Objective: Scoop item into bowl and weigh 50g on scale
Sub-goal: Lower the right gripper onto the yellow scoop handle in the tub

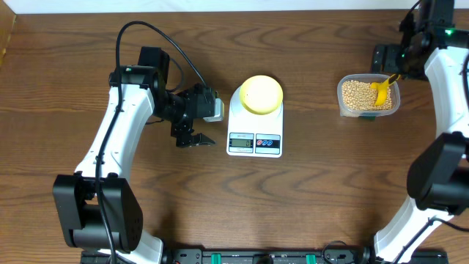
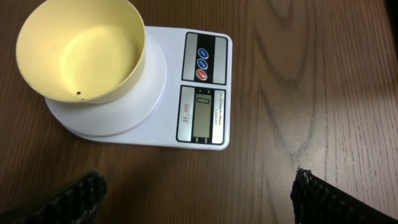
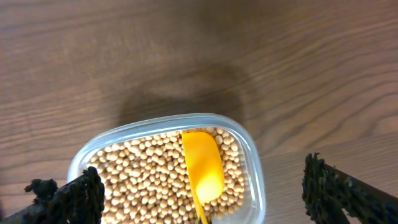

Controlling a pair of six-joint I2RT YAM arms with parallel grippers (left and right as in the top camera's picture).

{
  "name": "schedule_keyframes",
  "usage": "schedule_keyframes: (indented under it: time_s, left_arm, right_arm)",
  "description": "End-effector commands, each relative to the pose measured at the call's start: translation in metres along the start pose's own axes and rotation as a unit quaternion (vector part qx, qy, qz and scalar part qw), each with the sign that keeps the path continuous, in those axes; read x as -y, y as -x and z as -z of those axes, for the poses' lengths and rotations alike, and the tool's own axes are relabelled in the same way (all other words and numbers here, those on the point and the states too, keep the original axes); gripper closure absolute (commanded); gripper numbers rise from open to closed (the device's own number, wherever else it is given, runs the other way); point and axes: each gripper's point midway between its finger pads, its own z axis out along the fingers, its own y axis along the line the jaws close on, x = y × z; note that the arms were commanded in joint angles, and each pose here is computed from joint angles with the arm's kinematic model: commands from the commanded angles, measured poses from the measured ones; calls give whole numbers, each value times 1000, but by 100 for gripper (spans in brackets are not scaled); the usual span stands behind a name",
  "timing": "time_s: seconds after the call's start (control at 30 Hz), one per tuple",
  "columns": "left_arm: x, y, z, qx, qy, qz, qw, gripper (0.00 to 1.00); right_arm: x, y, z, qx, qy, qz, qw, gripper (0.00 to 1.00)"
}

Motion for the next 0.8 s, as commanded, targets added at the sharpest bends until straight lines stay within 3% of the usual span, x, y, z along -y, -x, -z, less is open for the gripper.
schedule_keyframes:
  time_s: [0.0, 0.17, 0.3, 0.47, 0.53, 0.77]
  left_arm:
    - [3, -1, -1, 2, -6, 1, 1000, 3]
    - [3, -1, -1, 2, -6, 1, 1000, 2]
    - [3, -1, -1, 2, -6, 1, 1000, 3]
    - [3, -1, -1, 2, -6, 1, 1000, 3]
    - [3, -1, -1, 2, -6, 1, 1000, 2]
    - [3, -1, -1, 2, -6, 1, 1000, 2]
  right_arm:
    - [2, -3, -9, -10, -3, -11, 1000, 6]
    - [6, -6, -13, -17, -3, -49, 999, 20]
    - [3, -10, -13, -24, 1, -52, 998, 43]
    - [6, -16, -13, -37, -9, -50, 998, 39]
    - [6, -18, -12, -40, -9, -40, 998, 47]
    - [4, -21, -12, -46, -6, -34, 998, 61]
